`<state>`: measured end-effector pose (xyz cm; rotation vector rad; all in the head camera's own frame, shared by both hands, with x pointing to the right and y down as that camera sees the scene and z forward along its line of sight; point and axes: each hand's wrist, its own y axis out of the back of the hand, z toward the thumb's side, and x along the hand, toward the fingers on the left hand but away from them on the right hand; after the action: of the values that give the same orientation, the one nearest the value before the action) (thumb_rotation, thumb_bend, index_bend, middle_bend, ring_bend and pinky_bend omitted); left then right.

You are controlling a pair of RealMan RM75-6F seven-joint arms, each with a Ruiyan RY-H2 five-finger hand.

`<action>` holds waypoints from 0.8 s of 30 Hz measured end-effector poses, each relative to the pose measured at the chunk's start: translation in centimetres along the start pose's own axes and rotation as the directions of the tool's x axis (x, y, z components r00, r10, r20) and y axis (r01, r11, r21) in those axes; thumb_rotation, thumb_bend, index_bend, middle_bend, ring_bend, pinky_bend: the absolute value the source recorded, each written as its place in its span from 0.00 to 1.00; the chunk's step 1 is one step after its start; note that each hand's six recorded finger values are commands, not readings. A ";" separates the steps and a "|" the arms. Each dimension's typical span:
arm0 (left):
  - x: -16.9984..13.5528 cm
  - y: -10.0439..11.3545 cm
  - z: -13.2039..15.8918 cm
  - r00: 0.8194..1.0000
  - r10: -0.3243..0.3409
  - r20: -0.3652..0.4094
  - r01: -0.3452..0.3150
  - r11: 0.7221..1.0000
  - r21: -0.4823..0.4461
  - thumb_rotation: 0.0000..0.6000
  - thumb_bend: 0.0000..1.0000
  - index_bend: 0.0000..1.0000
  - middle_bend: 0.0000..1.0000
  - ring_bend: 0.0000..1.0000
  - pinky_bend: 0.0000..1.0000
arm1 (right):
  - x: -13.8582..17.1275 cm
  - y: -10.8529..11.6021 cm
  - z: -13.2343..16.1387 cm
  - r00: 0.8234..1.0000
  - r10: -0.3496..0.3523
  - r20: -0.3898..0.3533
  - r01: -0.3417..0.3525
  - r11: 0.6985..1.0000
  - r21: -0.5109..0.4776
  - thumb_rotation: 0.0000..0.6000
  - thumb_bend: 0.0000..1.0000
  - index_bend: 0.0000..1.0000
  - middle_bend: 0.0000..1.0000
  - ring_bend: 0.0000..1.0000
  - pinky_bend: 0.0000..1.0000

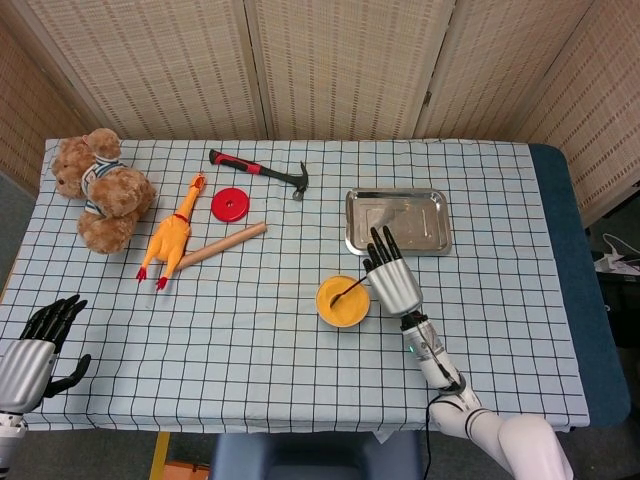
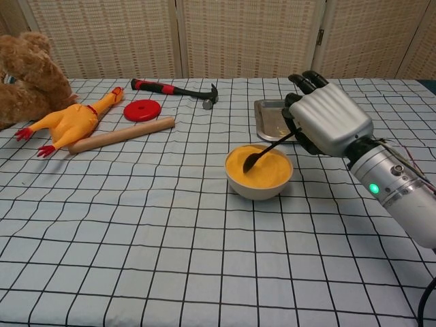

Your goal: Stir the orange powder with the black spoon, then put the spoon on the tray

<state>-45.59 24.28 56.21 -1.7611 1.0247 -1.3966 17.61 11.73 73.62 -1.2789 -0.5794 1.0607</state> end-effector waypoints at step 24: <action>-0.1 -0.3 0.5 1.000 -0.005 0.010 0.005 1.000 0.007 1.00 0.42 0.05 0.01 0.00 0.09 | 3.0 -0.2 -1.6 0.999 0.040 -0.034 -0.039 0.999 0.012 1.00 0.40 0.95 0.30 0.01 0.07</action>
<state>-45.09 24.50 56.35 -1.7652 1.0090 -1.3912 20.32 13.62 72.84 -1.3009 -0.5231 1.0712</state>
